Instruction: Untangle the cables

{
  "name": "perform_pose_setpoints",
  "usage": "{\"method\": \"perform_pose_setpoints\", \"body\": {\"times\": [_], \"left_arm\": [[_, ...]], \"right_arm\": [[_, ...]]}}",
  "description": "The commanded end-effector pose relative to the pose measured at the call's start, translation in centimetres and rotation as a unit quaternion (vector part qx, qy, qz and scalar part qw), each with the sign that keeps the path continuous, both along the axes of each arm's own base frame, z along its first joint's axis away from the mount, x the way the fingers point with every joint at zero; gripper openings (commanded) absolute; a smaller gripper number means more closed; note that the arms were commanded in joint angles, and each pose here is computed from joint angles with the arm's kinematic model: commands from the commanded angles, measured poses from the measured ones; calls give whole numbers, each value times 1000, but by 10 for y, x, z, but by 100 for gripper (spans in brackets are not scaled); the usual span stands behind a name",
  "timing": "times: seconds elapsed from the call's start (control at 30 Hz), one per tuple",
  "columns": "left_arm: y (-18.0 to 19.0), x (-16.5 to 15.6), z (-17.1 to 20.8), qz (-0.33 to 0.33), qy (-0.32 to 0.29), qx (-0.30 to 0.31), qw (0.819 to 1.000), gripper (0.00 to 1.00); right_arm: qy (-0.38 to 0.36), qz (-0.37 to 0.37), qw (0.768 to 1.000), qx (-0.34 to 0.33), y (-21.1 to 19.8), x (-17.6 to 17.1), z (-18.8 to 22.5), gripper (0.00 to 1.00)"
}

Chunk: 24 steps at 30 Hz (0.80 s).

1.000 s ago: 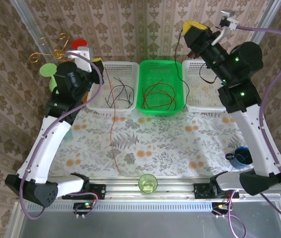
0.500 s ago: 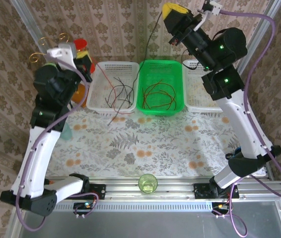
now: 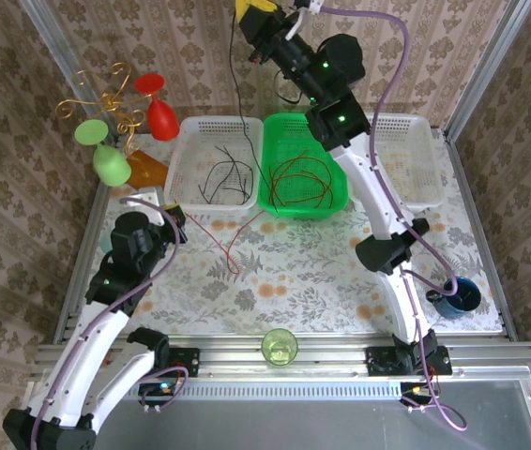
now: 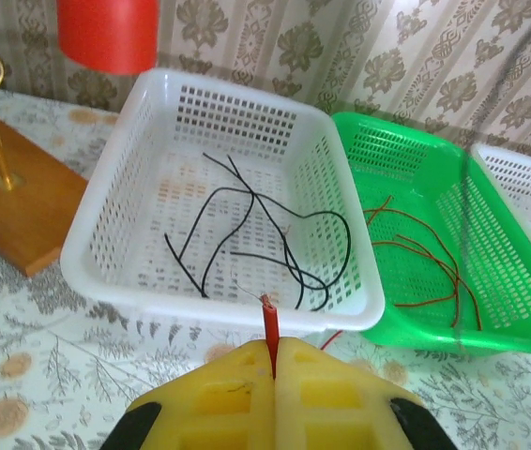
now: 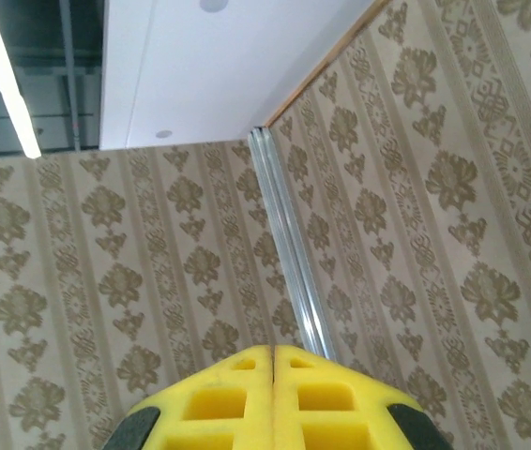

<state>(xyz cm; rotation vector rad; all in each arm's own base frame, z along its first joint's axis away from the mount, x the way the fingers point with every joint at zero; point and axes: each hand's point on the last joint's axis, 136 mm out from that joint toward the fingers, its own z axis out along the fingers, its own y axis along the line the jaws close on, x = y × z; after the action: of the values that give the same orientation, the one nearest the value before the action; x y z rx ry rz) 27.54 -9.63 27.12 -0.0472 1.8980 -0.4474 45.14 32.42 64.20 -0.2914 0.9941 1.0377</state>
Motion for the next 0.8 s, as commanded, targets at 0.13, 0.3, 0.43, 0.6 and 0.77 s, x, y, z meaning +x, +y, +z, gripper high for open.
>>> {"method": "perform_pose_setpoints", "body": {"times": [0.13, 0.3, 0.43, 0.6, 0.77], "left_arm": [[-7, -11, -25, 6, 28, -40, 999, 0], [-19, -15, -40, -5, 41, -39, 998, 0], [-21, -16, -46, -3, 44, -40, 998, 0], [-21, -18, -46, -3, 44, -37, 998, 0], [-19, -23, -47, -3, 46, -36, 998, 0]], "right_arm": [[-79, -67, 994, 34, -22, -11, 30, 0], [-84, -95, 991, 46, -25, 2, 24, 0], [-47, -51, 997, 41, -1, 20, -5, 0], [34, 11, 999, -31, 52, 54, -85, 0], [96, -5, 992, -84, 84, 83, -187, 0]]}}
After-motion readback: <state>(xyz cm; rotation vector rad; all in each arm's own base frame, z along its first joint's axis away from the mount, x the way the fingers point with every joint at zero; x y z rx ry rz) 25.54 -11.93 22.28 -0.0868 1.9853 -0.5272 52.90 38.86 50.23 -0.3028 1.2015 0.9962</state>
